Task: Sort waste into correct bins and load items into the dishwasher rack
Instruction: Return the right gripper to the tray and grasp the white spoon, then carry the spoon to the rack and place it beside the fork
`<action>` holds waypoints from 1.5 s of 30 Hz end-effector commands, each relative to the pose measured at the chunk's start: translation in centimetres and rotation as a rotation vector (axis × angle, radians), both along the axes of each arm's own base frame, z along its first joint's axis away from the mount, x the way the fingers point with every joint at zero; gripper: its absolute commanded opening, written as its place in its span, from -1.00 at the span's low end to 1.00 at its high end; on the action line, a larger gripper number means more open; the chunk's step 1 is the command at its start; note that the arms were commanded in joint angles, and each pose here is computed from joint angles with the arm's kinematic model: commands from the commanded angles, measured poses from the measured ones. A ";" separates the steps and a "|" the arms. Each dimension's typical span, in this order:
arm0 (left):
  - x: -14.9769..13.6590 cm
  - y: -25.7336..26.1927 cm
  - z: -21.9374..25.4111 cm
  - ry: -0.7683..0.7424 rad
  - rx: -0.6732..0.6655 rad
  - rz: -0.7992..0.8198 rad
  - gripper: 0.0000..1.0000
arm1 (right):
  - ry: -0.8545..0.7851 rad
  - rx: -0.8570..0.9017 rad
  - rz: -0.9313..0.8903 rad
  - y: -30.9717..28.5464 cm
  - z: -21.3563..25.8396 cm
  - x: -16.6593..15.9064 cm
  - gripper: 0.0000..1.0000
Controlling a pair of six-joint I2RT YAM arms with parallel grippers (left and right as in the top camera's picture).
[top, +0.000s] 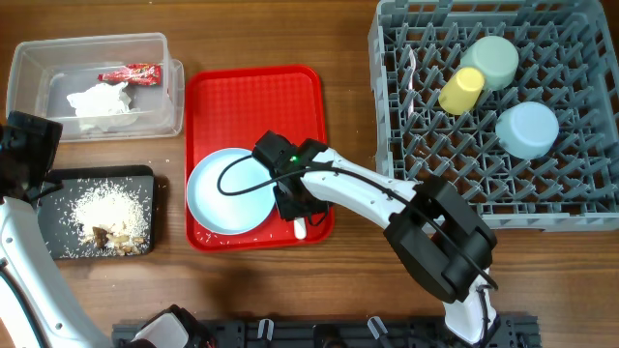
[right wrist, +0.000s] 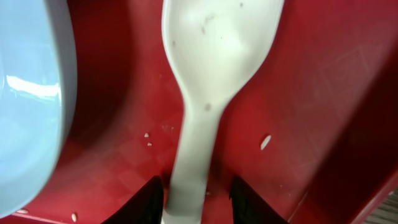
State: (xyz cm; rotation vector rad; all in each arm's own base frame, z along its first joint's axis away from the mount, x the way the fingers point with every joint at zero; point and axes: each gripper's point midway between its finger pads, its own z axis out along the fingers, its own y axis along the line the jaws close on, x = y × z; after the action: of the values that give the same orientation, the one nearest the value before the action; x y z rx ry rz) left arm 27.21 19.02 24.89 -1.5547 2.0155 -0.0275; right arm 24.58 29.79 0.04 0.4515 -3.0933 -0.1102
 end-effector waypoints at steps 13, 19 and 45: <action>0.0 0.2 0.6 -0.014 0.010 0.005 1.00 | -0.044 -0.021 -0.058 -0.4 2.0 3.1 -0.71; 0.0 0.2 0.6 -0.014 0.010 0.005 1.00 | -0.138 -0.046 -0.187 -5.2 6.8 9.8 -0.81; 0.0 0.2 0.6 -0.014 0.010 0.005 1.00 | -0.519 -0.119 -0.371 -26.8 17.2 23.5 -0.57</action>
State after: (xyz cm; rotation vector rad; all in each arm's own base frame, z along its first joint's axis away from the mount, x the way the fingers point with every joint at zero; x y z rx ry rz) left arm 27.21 19.02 24.89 -1.5547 2.0155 -0.0275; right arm 47.74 3.71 19.66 -0.1592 -3.6760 0.1028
